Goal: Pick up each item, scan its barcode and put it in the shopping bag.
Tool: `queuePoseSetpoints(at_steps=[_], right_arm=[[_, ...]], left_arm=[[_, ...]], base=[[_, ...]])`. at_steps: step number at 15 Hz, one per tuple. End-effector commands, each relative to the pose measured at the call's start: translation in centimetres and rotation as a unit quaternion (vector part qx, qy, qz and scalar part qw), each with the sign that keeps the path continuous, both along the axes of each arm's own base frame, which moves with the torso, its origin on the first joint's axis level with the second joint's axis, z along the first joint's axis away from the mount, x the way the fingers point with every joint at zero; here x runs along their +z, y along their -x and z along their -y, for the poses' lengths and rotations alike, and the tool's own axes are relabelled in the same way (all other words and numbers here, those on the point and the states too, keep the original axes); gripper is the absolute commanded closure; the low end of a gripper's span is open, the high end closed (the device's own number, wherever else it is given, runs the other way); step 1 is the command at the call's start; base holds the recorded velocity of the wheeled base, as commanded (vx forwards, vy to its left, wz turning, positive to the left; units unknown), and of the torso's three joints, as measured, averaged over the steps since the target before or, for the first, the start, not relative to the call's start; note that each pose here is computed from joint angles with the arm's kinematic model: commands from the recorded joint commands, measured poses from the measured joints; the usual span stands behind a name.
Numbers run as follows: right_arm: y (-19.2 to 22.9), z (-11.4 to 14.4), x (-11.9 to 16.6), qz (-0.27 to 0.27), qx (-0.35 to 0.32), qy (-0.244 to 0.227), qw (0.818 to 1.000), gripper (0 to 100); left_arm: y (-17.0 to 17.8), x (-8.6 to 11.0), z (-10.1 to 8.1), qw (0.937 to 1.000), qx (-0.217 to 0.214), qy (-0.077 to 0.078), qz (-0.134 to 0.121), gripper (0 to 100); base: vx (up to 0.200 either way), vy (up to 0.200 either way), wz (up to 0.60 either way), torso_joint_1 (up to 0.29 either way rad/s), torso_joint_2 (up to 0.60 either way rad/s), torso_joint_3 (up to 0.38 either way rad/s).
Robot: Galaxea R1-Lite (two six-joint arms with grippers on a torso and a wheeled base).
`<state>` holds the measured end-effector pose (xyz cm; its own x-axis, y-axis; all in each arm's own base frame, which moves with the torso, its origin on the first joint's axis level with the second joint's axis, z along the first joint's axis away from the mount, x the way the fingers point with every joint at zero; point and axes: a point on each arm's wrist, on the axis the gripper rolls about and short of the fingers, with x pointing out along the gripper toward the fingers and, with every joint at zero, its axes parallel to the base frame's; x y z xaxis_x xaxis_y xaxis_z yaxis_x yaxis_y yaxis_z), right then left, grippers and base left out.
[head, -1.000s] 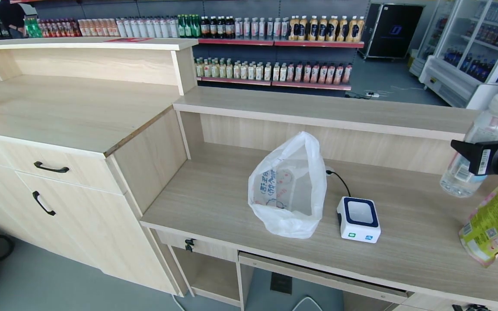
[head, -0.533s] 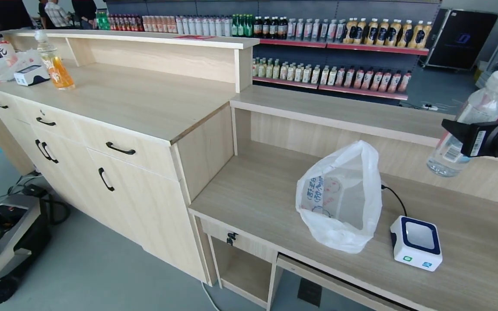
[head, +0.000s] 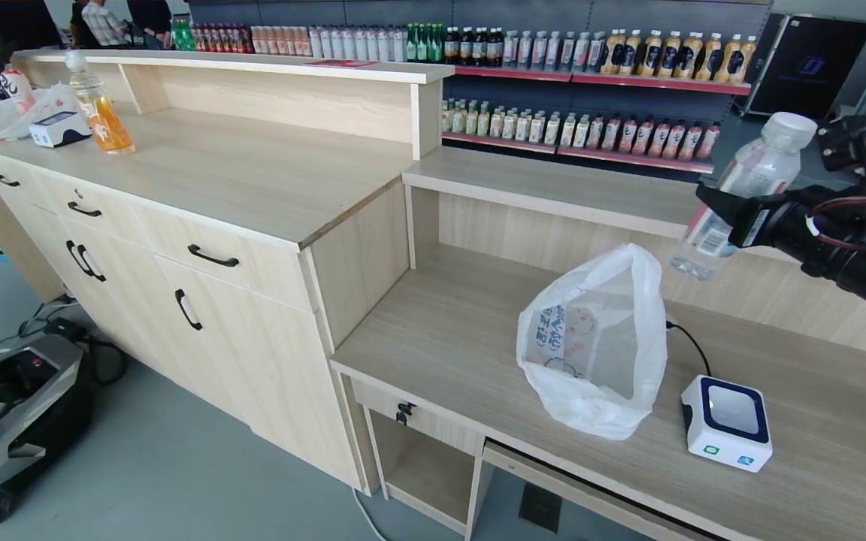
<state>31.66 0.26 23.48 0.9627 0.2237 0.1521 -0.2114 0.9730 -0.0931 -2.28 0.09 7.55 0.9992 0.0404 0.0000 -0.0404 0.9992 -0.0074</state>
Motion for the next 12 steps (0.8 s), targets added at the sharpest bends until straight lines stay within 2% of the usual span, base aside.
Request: queuePoseSetpoints(at_steps=[1,8,12], right_arm=[[-5.1,-1.8,-5.2,-0.039,0.035,0.002,0.999,100],[-7.5,-3.4,-11.3,-0.069,0.082,0.011,0.994,100],[-8.3,-3.6,-13.6,-0.076,0.108,0.013,0.991,100]], left_arm=[[0.0,0.0,0.0,1.0000,0.000,0.000,0.000,0],[0.0,0.0,0.0,1.0000,0.000,0.000,0.000,0],[0.0,0.0,0.0,1.0000,0.000,0.000,0.000,0]], base=[[0.000,0.000,0.00,0.000,0.00,0.000],[0.000,0.000,0.00,0.000,0.00,0.000],[0.000,0.000,0.00,0.000,0.00,0.000]])
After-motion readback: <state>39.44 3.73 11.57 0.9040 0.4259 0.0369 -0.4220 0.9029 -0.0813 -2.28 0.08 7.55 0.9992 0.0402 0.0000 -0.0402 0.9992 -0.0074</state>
